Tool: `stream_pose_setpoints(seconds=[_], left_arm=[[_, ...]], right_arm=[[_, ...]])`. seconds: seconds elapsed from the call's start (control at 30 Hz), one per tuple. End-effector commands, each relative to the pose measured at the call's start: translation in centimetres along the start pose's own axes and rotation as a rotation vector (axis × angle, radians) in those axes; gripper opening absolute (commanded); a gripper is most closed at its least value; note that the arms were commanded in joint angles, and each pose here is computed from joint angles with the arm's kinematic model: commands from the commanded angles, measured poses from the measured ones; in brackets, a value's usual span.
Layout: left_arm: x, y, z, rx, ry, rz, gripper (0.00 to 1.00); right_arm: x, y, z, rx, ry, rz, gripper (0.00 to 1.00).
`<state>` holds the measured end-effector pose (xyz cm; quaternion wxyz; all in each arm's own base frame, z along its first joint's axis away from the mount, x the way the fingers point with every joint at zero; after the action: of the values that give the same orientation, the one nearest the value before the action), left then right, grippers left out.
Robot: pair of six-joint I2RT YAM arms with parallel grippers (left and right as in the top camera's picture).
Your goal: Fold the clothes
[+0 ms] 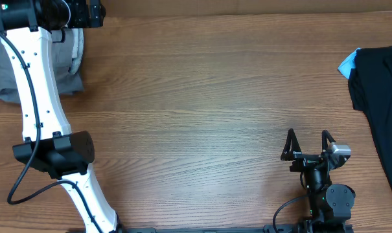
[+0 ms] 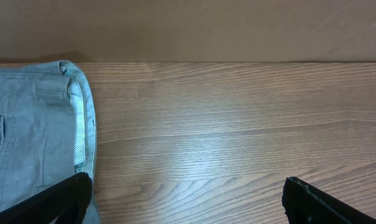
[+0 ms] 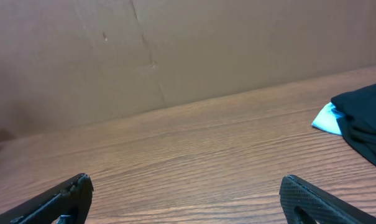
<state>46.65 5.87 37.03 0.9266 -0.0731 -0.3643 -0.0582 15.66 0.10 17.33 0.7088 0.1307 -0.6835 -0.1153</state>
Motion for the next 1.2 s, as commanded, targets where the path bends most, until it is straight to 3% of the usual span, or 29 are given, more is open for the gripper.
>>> stream_pose_setpoints(seconds=[0.0, 0.37, 0.47, 0.7, 0.87, 1.17], left_arm=[[0.2, -0.3, -0.1, -0.011, -0.009, -0.002, 1.0], [0.2, -0.3, -0.1, -0.011, -0.009, -0.002, 1.0], [-1.2, 0.7, 0.2, 0.13, 0.096, -0.037, 1.0], [-5.5, -1.7, 2.0, -0.009, 0.179, -0.002, 1.0], [-12.2, -3.8, 1.7, -0.012, 0.05, -0.06, 1.0], [-24.1, -7.0, 5.2, 0.078, -0.405, -0.196, 1.0]], right_arm=[[-0.2, -0.1, 0.0, -0.003, -0.009, 0.005, 1.0], [-0.2, -0.1, 0.0, -0.003, -0.009, 0.005, 1.0], [-0.2, -0.1, 0.0, -0.003, -0.009, 0.005, 1.0], [-0.2, -0.1, 0.0, -0.003, -0.009, 0.005, 1.0], [-0.2, -0.1, 0.0, -0.003, -0.009, 0.005, 1.0], [-0.2, -0.1, 0.0, -0.003, -0.009, 0.005, 1.0]])
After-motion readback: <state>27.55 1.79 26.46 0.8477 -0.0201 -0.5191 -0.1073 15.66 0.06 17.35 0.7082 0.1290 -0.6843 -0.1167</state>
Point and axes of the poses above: each gripper's point midway between its finger pads, its own z axis back along the fingers, its own y axis along the line the jaws close on, x = y × z, the point moved 9 cm from there along z, back along the fingers, and after that the axes turned 7 degrees about -z, right-handed, at the moved point
